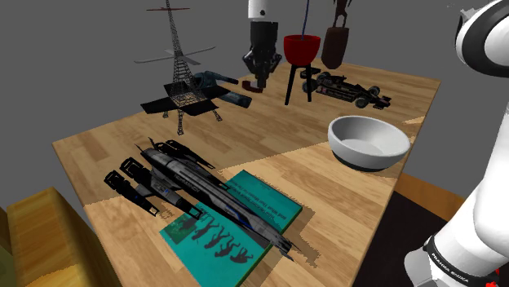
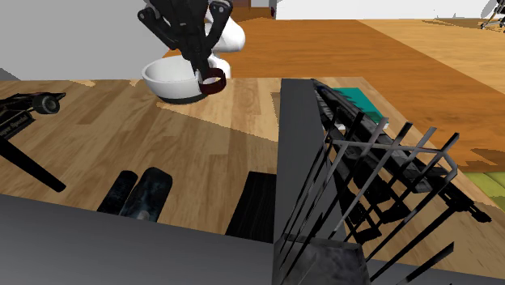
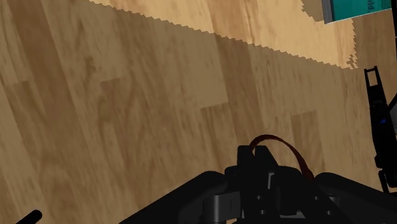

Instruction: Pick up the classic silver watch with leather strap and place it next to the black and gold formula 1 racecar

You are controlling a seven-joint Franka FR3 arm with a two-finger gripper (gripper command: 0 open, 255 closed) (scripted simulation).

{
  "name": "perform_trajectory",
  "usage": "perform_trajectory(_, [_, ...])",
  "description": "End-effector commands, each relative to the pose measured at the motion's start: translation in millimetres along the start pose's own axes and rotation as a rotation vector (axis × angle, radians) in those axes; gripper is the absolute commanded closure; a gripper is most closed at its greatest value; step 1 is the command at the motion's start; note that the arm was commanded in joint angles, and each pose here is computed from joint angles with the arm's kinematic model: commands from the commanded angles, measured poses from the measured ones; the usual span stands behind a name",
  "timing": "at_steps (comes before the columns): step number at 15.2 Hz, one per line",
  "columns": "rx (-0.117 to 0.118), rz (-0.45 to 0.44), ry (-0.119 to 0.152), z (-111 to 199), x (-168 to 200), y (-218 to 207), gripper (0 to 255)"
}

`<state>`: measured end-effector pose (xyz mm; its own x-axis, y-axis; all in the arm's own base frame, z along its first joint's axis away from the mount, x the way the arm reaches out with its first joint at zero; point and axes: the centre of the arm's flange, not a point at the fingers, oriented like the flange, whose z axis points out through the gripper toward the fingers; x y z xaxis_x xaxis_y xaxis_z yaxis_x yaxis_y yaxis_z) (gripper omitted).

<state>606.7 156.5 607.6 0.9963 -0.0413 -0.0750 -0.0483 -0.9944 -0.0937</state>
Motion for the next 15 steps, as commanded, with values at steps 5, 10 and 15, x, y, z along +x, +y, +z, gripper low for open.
perform_trajectory(5, [0.001, -0.001, -0.001, -4, -19, 75, 255])
perform_trajectory(10, [0.001, -0.001, -0.001, -9, -34, 140, 255])
perform_trajectory(15, [0.001, -0.001, -0.001, -14, -48, 204, 255])
